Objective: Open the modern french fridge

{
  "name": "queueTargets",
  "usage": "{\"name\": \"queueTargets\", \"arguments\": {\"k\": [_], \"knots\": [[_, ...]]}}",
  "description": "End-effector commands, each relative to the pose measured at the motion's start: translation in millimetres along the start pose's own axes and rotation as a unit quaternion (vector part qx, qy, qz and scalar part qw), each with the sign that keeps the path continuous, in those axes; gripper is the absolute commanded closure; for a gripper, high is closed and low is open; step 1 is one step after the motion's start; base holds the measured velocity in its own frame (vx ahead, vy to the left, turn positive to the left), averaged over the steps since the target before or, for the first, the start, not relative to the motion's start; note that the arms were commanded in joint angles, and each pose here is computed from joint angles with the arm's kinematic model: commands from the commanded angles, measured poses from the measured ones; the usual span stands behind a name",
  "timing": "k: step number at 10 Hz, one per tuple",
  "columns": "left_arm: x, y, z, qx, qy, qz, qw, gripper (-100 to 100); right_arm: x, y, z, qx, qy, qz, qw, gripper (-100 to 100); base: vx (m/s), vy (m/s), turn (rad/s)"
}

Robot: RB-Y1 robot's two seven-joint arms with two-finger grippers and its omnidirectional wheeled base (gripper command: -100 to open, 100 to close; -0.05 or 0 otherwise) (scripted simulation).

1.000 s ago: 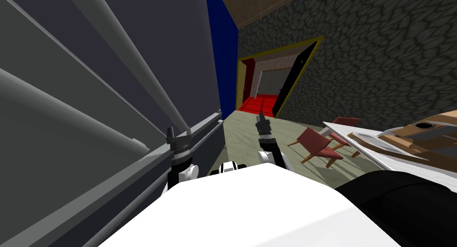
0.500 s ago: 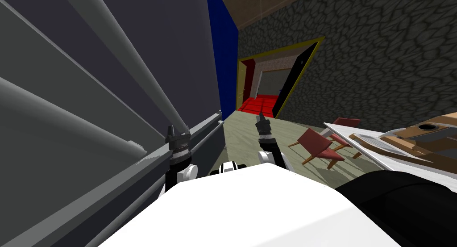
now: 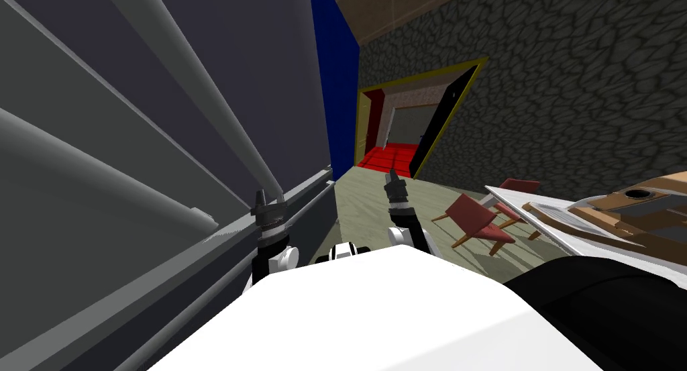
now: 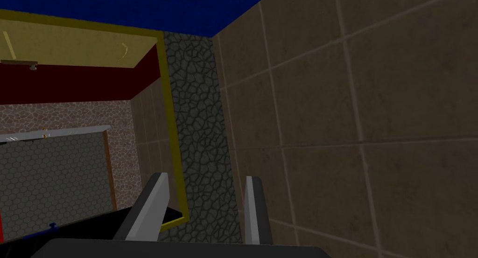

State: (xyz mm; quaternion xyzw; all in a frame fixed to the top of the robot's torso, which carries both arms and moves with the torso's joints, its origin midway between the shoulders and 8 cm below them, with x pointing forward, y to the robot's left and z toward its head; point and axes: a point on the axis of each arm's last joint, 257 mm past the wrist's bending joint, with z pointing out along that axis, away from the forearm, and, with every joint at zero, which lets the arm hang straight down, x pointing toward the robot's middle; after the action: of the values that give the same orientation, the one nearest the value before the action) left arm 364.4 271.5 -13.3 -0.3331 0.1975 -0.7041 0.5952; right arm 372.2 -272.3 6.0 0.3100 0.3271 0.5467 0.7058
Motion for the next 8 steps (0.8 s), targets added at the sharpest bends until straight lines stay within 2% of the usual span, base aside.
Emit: {"name": "queueTargets", "arguments": {"k": [1, 4, 7, 8], "knots": [[-12.6, -9.5, 5.5, 0.010, -0.023, 0.026, 0.9994, 100, 0.1, 0, 0.1, 0.000, 0.000, 0.000, 1.0000, 0, 0.047, -0.377, 0.237], [-25.2, -18.6, 9.6, 0.018, -0.046, 0.050, 0.9975, 100, 0.1, 0, 0.1, 0.000, 0.000, 0.000, 1.0000, 0, -0.003, -0.310, 0.151], [-37.8, -27.9, 12.6, 0.024, -0.069, 0.074, 0.9946, 100, 0.1, 0, 0.1, 0.000, 0.000, 0.000, 1.0000, 0, 0.005, -0.298, 0.182], [-39.2, -15.4, 4.9, 0.008, -0.069, 0.068, 0.9952, 100, 0.1, 0, 0.1, 0.000, 0.000, 0.000, 1.0000, 0, -0.014, -0.130, 0.056]]}}
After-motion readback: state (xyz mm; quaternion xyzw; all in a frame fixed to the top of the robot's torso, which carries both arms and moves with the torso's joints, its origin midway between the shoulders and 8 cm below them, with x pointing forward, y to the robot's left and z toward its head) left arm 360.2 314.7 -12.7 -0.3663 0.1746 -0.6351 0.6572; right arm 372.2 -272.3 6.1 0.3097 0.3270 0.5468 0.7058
